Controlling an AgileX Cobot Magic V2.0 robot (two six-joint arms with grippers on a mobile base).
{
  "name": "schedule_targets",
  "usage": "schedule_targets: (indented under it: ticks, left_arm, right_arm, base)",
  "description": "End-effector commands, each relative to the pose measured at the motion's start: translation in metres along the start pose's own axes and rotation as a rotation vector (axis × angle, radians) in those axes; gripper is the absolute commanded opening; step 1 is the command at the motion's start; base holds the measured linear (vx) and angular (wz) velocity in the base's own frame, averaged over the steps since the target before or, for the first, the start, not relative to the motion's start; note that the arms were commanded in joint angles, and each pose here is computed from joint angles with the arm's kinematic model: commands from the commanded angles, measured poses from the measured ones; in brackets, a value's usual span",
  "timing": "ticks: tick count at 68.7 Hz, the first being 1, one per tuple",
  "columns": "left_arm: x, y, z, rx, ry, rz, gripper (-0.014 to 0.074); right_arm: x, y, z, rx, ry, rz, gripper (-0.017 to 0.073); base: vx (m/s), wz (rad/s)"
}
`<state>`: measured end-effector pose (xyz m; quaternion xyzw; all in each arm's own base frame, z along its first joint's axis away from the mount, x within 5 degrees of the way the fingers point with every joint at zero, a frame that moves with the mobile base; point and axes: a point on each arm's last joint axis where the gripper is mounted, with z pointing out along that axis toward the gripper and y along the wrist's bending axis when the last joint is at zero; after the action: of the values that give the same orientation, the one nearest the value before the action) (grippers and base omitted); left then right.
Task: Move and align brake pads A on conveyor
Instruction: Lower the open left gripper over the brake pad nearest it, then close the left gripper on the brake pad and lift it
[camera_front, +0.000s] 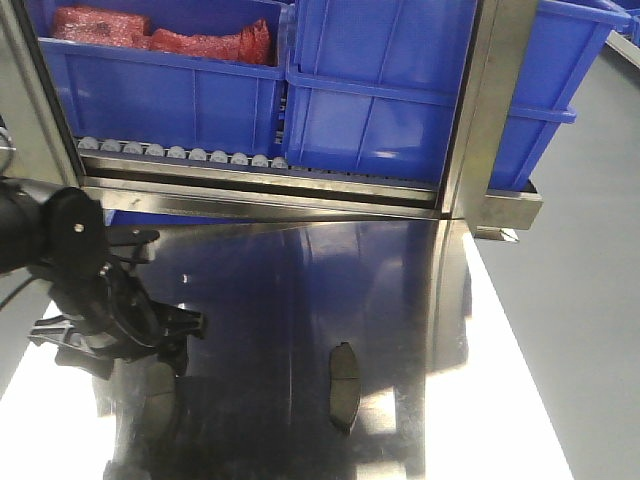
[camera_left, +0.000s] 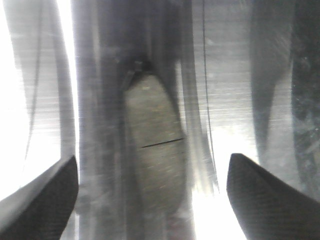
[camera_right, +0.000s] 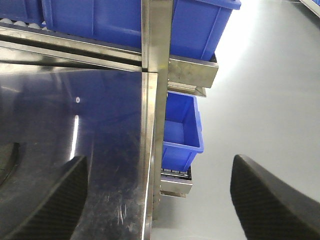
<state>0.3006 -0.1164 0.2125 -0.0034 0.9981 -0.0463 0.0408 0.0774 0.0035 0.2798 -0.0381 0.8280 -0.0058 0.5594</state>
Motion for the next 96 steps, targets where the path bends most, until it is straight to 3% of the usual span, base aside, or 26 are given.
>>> schedule_targets:
  ticks: [1,15,45,62,96]
  left_arm:
    - [-0.003,-0.01,-0.009,0.021,-0.036,-0.03,0.0587]
    - [-0.005,-0.018,0.009,0.013,-0.014,-0.089,0.0587]
    - [-0.01,-0.017,0.025,-0.02,-0.001,-0.112,0.0587]
    - [-0.011,-0.014,0.025,-0.05,-0.018,-0.149,0.0587]
    - [-0.012,-0.015,0.025,-0.047,-0.025,-0.149,0.0573]
  right_arm:
    - [-0.014,-0.002,-0.004,0.022,-0.09,-0.005,0.0568]
    - [-0.014,-0.002,-0.004,0.022,-0.09,-0.005,0.0568]
    - [-0.014,-0.002,-0.004,0.022,-0.09,-0.005,0.0568]
    - [-0.014,-0.002,-0.004,0.022,-0.09,-0.005,0.0568]
    - [-0.014,-0.002,-0.004,0.022,-0.09,-0.005,0.0568]
  base:
    - [0.0,0.0]
    - [0.0,0.0]
    - [0.0,0.0]
    - [0.0,0.0]
    - [0.0,0.0]
